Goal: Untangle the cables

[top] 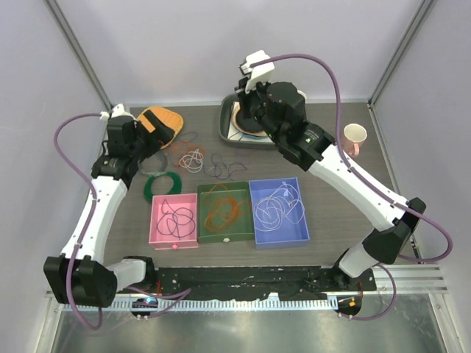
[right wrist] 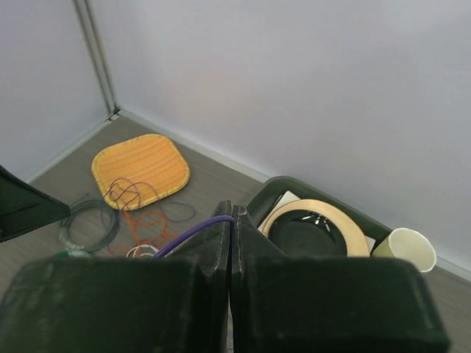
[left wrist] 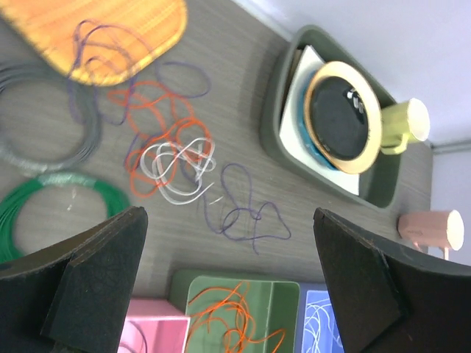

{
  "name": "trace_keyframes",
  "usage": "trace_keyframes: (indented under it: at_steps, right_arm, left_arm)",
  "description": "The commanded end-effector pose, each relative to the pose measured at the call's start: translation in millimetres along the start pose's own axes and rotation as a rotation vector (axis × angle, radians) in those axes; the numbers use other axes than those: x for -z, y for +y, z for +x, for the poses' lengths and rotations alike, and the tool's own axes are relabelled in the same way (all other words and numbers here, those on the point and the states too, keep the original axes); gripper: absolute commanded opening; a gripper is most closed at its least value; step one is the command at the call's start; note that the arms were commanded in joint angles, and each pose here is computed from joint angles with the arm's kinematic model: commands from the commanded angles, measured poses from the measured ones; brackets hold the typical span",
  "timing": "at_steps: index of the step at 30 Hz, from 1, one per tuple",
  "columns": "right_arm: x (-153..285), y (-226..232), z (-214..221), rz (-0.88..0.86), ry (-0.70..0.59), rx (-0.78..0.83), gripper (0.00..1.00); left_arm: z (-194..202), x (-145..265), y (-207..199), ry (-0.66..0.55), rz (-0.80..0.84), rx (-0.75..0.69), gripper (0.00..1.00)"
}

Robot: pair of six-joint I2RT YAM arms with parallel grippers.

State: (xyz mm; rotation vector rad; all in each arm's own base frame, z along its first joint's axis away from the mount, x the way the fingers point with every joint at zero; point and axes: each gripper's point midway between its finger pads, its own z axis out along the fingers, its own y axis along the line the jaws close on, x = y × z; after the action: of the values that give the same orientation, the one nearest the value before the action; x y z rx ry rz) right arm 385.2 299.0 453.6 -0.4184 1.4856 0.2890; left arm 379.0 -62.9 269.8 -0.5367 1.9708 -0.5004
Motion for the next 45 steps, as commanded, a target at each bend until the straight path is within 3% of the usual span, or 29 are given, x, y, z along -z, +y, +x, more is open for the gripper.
trace_keyframes:
  at_steps: [1, 12, 28, 34, 45]
  right_arm:
    - [21.9, 22.9, -29.3, -0.084, -0.075, -0.038, 0.01]
    - [28.6, 129.7, -25.1, -0.382, -0.125, -0.232, 0.01]
    - [21.0, 235.8, -15.9, -0.557, -0.104, -0.214, 0.01]
    - [9.9, 249.7, 22.3, -0.542, -0.055, -0.222, 0.01]
    - [2.3, 262.9, 131.4, -0.500, 0.125, -0.207, 0.01]
  left_arm:
    - [22.0, 31.6, 48.4, 0.020, -0.270, 0.167, 1.00]
    - [38.1, 74.1, 114.7, -0.092, -0.550, 0.212, 1.00]
    - [42.6, 78.1, 132.1, -0.116, -0.603, 0.187, 1.00]
    - [38.0, 83.7, 131.9, -0.148, -0.597, 0.192, 1.00]
    - [36.2, 87.3, 133.7, -0.173, -0.599, 0.200, 1.00]
